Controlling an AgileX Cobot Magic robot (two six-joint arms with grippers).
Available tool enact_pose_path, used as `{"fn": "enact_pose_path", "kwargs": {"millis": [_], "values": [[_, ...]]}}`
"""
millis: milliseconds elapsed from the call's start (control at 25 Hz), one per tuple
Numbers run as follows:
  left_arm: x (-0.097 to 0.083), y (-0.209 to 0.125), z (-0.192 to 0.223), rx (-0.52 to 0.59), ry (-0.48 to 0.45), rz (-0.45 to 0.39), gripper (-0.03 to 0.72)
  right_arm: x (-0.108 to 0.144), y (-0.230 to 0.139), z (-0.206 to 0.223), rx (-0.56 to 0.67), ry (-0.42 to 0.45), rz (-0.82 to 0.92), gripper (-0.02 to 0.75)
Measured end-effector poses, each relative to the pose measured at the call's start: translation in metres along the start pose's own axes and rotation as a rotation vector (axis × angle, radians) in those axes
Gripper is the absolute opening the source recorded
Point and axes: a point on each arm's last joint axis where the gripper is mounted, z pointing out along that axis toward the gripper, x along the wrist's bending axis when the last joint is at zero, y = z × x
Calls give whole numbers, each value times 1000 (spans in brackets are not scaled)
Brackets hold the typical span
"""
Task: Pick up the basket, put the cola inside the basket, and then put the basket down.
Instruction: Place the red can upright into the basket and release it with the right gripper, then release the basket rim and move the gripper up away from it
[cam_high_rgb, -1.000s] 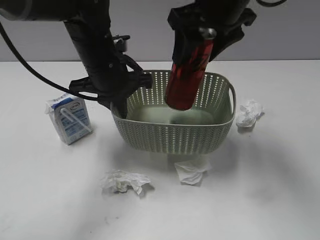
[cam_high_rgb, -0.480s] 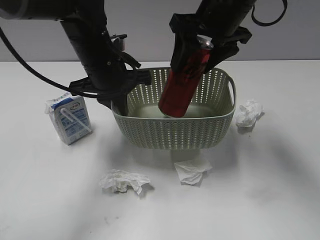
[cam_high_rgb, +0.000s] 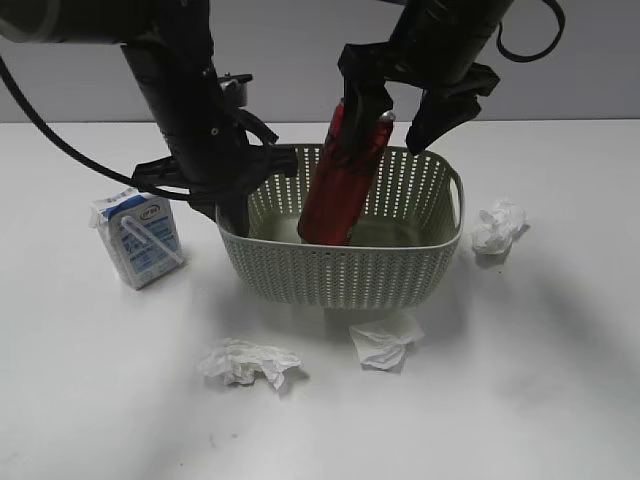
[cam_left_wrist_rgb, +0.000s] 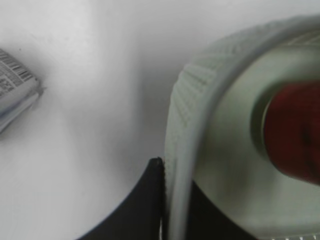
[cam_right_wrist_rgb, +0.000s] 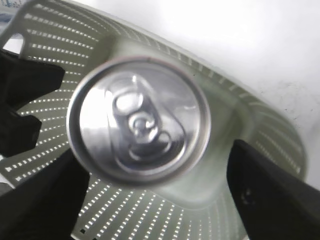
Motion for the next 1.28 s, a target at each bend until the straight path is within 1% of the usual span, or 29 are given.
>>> {"fn": "enact_pose_path", "kwargs": {"millis": [120, 200, 320, 400, 440, 520, 600, 720, 840, 1000, 1080, 1160, 1280], "values": [[0, 1, 0, -6, -2, -2, 4, -2, 2, -3, -13, -23, -10, 659], [0, 1, 0, -11, -3, -3, 4, -4, 6, -13, -48, -51, -25, 659], [0, 1, 0, -11, -2, -1, 4, -10, 14, -38, -126, -74, -27, 659], [-1, 2, -1, -27, -11, -4, 4, -19, 16, -61, -186, -90, -12, 658], [2, 2, 0, -21, 12, 5, 8, -24, 16, -72, -215, -100, -5, 657], [7, 4, 2, -10, 12, -7, 6, -31, 13, -93, -261, -131, 3, 655], [12, 8, 0, -15, 7, -27, 6, -37, 8, -114, -306, -184, 2, 647], [21, 13, -3, -24, 2, -54, 6, -38, 0, -138, -357, -262, -25, 640], [27, 16, -4, -30, 4, -67, 6, -33, -10, -160, -406, -308, -52, 633], [29, 17, -5, -31, 4, -74, 6, -30, -37, -180, -423, -362, -77, 624], [29, 18, -5, -36, 2, -75, 6, -32, -58, -186, -406, -408, -86, 622], [29, 18, -5, -46, -3, -80, 6, -37, -79, -180, -358, -446, -85, 619], [29, 19, -5, -47, -4, -79, 6, -40, -120, -178, -313, -473, -85, 612]]}}
